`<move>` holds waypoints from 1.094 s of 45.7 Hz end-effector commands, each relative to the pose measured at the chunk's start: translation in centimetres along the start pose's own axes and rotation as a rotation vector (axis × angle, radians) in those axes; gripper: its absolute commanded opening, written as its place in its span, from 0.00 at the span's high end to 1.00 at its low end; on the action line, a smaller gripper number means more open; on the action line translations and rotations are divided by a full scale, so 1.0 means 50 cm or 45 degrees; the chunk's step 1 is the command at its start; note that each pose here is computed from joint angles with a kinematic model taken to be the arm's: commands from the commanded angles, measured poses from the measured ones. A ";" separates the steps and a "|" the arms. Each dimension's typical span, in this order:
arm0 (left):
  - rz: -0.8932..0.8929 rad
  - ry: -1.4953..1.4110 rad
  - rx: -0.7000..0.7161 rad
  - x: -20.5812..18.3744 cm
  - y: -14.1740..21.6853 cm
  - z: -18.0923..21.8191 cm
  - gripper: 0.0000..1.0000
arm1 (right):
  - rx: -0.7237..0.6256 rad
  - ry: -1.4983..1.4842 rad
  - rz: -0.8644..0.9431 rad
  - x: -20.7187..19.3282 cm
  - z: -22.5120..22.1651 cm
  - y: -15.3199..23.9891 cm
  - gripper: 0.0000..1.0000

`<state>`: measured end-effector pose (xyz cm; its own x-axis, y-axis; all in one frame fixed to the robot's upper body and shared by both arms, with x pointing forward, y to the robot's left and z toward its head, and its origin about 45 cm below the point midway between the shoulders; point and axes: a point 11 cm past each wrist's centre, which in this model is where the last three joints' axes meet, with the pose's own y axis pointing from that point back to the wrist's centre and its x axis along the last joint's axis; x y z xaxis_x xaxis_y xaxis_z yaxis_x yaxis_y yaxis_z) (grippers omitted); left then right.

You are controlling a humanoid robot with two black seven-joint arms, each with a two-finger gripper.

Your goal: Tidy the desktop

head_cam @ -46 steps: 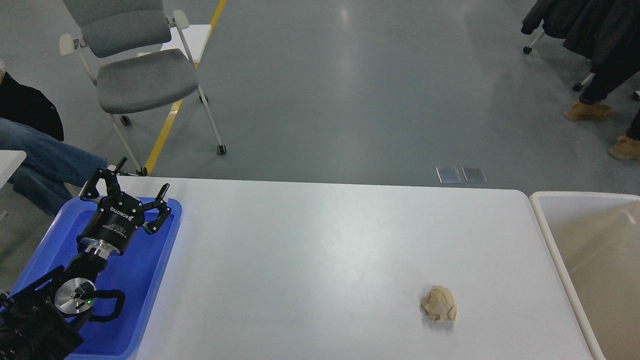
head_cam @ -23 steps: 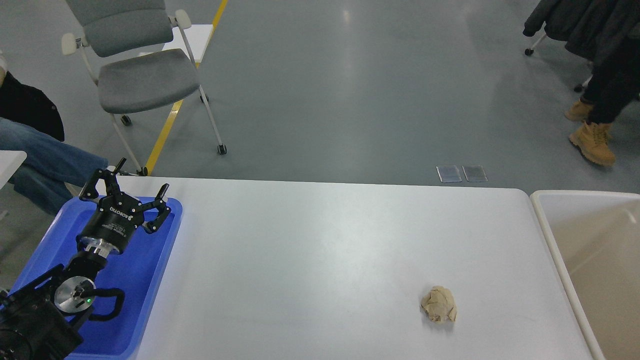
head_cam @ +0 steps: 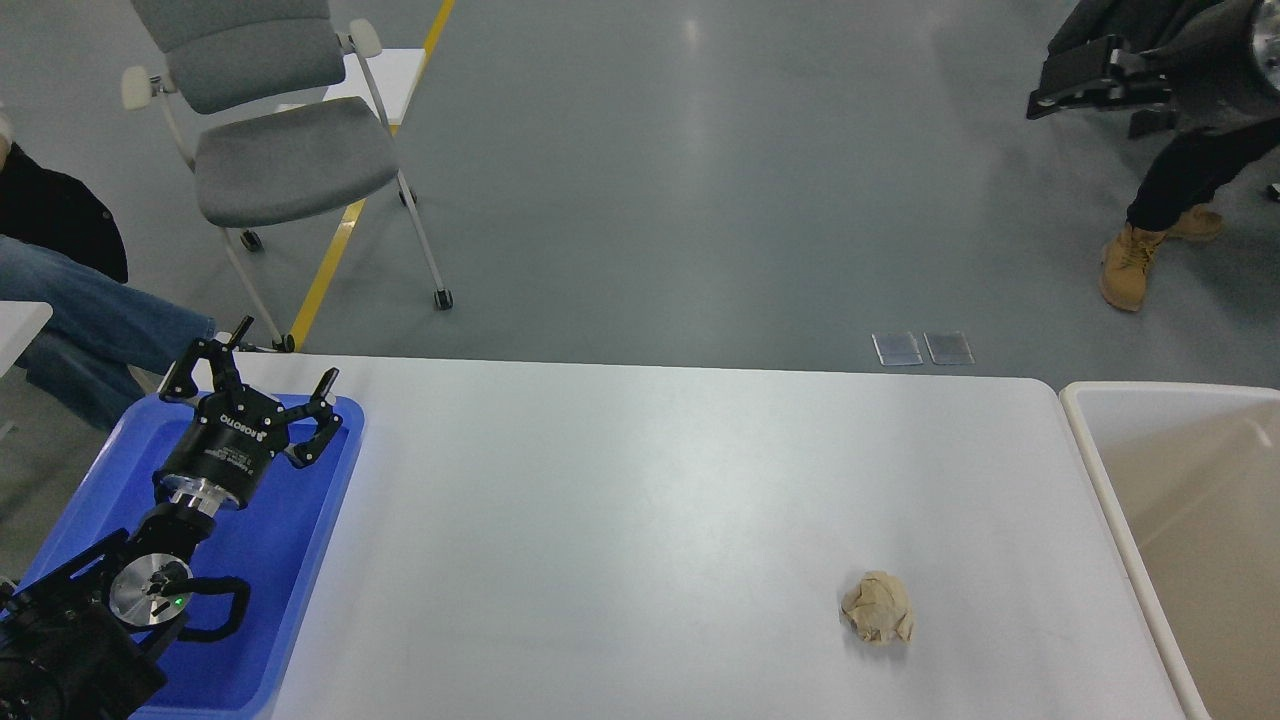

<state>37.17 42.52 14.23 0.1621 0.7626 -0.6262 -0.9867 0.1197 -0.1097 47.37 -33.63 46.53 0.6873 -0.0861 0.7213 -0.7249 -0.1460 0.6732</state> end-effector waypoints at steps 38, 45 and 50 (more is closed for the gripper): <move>0.002 0.000 0.000 0.001 0.001 0.000 0.01 | -0.134 -0.306 -0.709 -0.332 0.039 -0.007 0.00; 0.002 0.000 0.000 0.001 0.001 0.000 0.01 | -0.138 -0.305 -0.718 -0.337 0.041 -0.009 0.00; 0.002 0.000 0.000 0.001 0.001 0.000 0.01 | -0.141 -0.295 -0.725 -0.340 0.041 -0.010 0.00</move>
<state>37.12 42.57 14.19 0.1605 0.7631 -0.6261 -0.9870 0.1186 -0.1085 36.63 -33.84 34.22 0.9494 -0.2242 0.2201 -0.2537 -0.1335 0.9580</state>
